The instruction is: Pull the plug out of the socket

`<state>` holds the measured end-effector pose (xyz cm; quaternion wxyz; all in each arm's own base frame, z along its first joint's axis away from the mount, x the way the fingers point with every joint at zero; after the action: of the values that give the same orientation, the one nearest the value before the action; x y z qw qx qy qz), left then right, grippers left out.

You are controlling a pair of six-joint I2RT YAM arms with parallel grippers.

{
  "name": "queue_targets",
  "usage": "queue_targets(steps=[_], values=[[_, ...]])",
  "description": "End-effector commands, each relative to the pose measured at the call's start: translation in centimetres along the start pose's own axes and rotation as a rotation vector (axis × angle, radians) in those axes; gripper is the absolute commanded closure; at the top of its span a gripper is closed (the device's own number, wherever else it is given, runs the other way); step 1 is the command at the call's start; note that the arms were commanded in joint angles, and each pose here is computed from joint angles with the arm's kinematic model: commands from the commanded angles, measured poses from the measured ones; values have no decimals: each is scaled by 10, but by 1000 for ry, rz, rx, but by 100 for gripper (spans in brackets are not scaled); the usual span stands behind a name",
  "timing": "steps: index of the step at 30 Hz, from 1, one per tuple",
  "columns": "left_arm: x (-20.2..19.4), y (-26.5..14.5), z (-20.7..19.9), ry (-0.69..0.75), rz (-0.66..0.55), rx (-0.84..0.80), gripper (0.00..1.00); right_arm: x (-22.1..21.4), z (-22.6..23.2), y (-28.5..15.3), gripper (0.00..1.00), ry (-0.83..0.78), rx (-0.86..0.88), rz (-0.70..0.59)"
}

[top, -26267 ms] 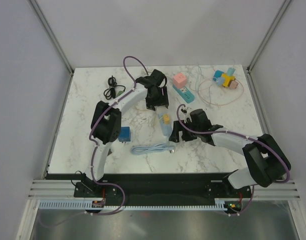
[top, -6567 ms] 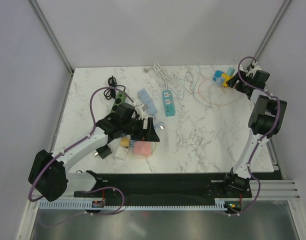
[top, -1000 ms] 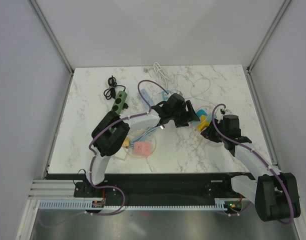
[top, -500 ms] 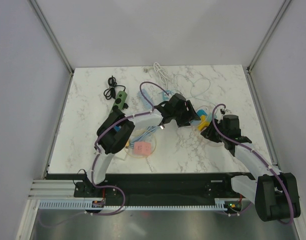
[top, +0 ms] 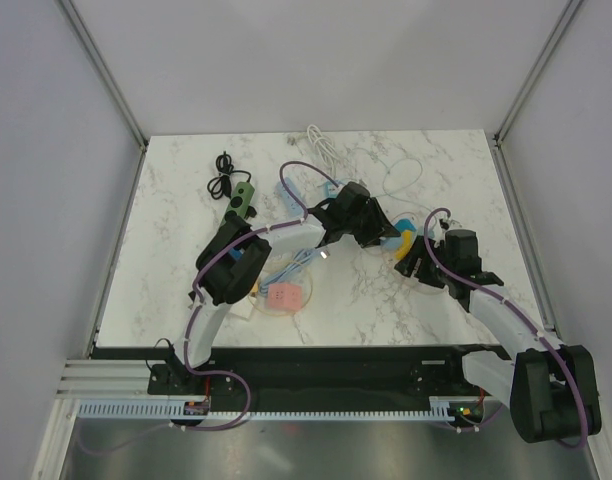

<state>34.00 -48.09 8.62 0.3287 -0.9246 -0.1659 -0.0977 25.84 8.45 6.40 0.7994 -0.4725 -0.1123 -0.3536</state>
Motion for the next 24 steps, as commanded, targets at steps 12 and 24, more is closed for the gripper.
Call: queue_targets(steps=[12,24], values=[[-13,-18,-16,119,58,-115,98,63,0,-25,38,-21,-122,-166],[-12,-16,-19,100,87,-140,98,57,-3,-14,40,-73,-65,-154]])
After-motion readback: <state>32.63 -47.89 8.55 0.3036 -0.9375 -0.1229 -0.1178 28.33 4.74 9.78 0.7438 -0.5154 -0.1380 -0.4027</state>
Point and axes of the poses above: each gripper's point midway between its finger pads, its own y axis out along the fingers, its own z axis along the line the jaws close on, x = y × z, the point moved 1 cm from there along -y, back along the fingers, and after that the axes turned 5 degrees about y, right-handed, at the moved point
